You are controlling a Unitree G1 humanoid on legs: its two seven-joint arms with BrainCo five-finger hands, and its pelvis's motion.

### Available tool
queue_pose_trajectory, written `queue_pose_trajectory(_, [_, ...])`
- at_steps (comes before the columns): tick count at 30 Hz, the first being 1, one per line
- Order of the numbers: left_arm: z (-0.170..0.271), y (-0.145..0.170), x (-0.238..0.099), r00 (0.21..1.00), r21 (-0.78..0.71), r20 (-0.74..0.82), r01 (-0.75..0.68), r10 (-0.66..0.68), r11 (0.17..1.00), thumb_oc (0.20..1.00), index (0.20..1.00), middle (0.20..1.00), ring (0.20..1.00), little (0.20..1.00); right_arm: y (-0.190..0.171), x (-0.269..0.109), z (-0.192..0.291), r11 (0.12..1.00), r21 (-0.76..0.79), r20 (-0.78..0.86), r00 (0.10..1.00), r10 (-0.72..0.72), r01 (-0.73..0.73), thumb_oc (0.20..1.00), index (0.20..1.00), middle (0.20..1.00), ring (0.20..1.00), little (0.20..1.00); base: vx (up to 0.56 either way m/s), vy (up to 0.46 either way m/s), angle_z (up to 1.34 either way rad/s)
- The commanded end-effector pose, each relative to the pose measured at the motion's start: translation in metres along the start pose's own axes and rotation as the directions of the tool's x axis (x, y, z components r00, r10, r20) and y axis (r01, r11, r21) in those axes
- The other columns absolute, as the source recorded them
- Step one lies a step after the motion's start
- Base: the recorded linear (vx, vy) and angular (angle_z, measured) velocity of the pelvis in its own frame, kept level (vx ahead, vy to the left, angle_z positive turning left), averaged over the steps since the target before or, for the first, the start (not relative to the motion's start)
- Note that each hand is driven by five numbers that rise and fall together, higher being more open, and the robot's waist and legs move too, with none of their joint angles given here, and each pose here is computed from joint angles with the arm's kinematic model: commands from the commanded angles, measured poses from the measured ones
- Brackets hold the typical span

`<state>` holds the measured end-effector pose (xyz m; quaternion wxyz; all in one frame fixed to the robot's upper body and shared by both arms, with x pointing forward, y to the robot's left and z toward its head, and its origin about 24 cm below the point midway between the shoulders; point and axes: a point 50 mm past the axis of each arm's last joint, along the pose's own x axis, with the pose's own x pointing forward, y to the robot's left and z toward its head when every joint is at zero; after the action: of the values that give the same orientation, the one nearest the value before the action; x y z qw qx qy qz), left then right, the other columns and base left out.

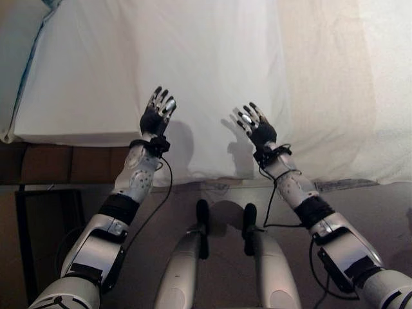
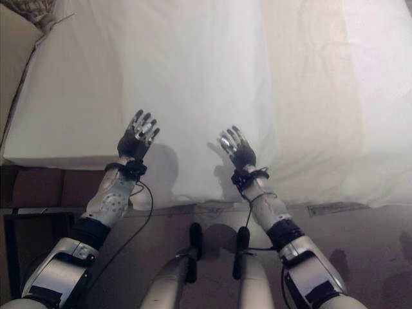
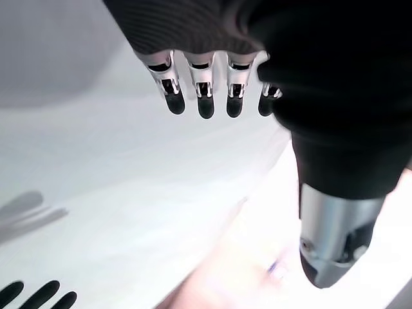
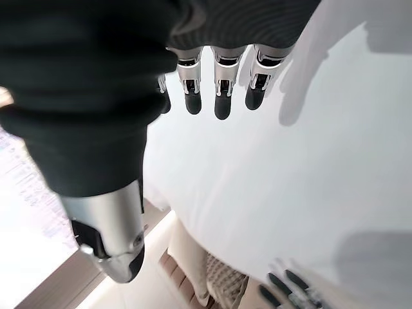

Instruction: Make the bed

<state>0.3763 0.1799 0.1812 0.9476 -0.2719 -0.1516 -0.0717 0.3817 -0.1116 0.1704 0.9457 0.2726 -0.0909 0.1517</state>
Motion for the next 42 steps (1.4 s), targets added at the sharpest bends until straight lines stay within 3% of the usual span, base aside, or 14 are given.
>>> queue_pose_trajectory(1, [0.016,-0.027,0.014,0.993,-0.075,0.07,0.099,-0.094,0.992,1.0,1.0,1.0,1.0,1.0,0.02,0.011,0.027,0.991,0.113,0.131,0.989,0.062,-0.077,1.0,1.0,1.0,1.0,1.0,0.03,-0.009,0.17])
queue_pose_trajectory(8, [0.038,-0.036,0.03,0.988,-0.089,0.131,0.091,-0.078,0.992,1.0,1.0,1.0,1.0,1.0,0.041,0.027,0.044,0.988,0.1,0.157,0.982,0.104,-0.121,1.0,1.0,1.0,1.0,1.0,0.03,-0.089,0.12])
queue_pose_trajectory(12, [0.043,-0.035,0.038,0.992,-0.094,0.124,0.047,-0.035,0.994,1.0,1.0,1.0,1.0,1.0,0.037,0.038,0.054,0.998,0.056,0.153,0.988,0.029,-0.038,1.0,1.0,1.0,1.0,1.0,0.06,-0.074,0.12])
queue_pose_trajectory(15, [0.05,-0.03,0.045,0.993,-0.047,0.116,-0.003,0.008,0.999,1.0,1.0,1.0,1.0,1.0,0.025,0.046,0.069,0.984,-0.159,0.142,0.988,-0.054,0.077,1.0,1.0,1.0,1.0,1.0,0.04,-0.047,0.11])
queue_pose_trajectory(22, [0.047,-0.015,0.052,0.992,0.011,0.058,-0.112,0.111,0.994,1.0,1.0,1.0,1.0,1.0,0.011,0.052,0.069,0.955,-0.206,0.113,0.975,-0.191,0.211,1.0,1.0,1.0,1.0,1.0,0.04,-0.022,0.09])
queue_pose_trajectory(25, [0.046,-0.002,0.053,0.984,0.072,0.034,-0.177,0.175,0.982,1.0,1.0,1.0,1.0,1.0,-0.001,0.053,0.074,0.914,-0.29,0.113,0.959,-0.261,0.283,1.0,1.0,1.0,1.0,1.0,0.07,-0.004,0.07])
queue_pose_trajectory(27, [0.04,0.018,0.048,0.952,0.122,0.023,-0.306,0.305,0.944,1.0,1.0,1.0,1.0,1.0,-0.024,0.048,0.079,0.846,-0.353,0.13,0.917,-0.378,0.399,1.0,1.0,1.0,1.0,1.0,0.03,0.001,0.03])
queue_pose_trajectory(29, [0.038,0.018,0.049,0.939,0.145,0.028,-0.343,0.342,0.928,1.0,1.0,1.0,1.0,1.0,-0.036,0.044,0.083,0.806,-0.377,0.15,0.889,-0.433,0.457,1.0,1.0,1.0,1.0,1.0,0.0,0.014,0.06])
queue_pose_trajectory(38, [0.033,0.029,0.043,0.916,0.16,0.023,-0.399,0.401,0.903,1.0,1.0,1.0,1.0,1.0,-0.061,0.033,0.087,0.713,-0.438,0.176,0.83,-0.529,0.548,1.0,1.0,1.0,1.0,1.0,0.02,0.019,0.06])
queue_pose_trajectory(42, [0.034,0.029,0.043,0.915,0.157,0.03,-0.403,0.403,0.902,1.0,1.0,1.0,1.0,1.0,-0.063,0.032,0.087,0.71,-0.435,0.176,0.826,-0.536,0.554,1.0,1.0,1.0,1.0,1.0,-0.03,0.017,0.02])
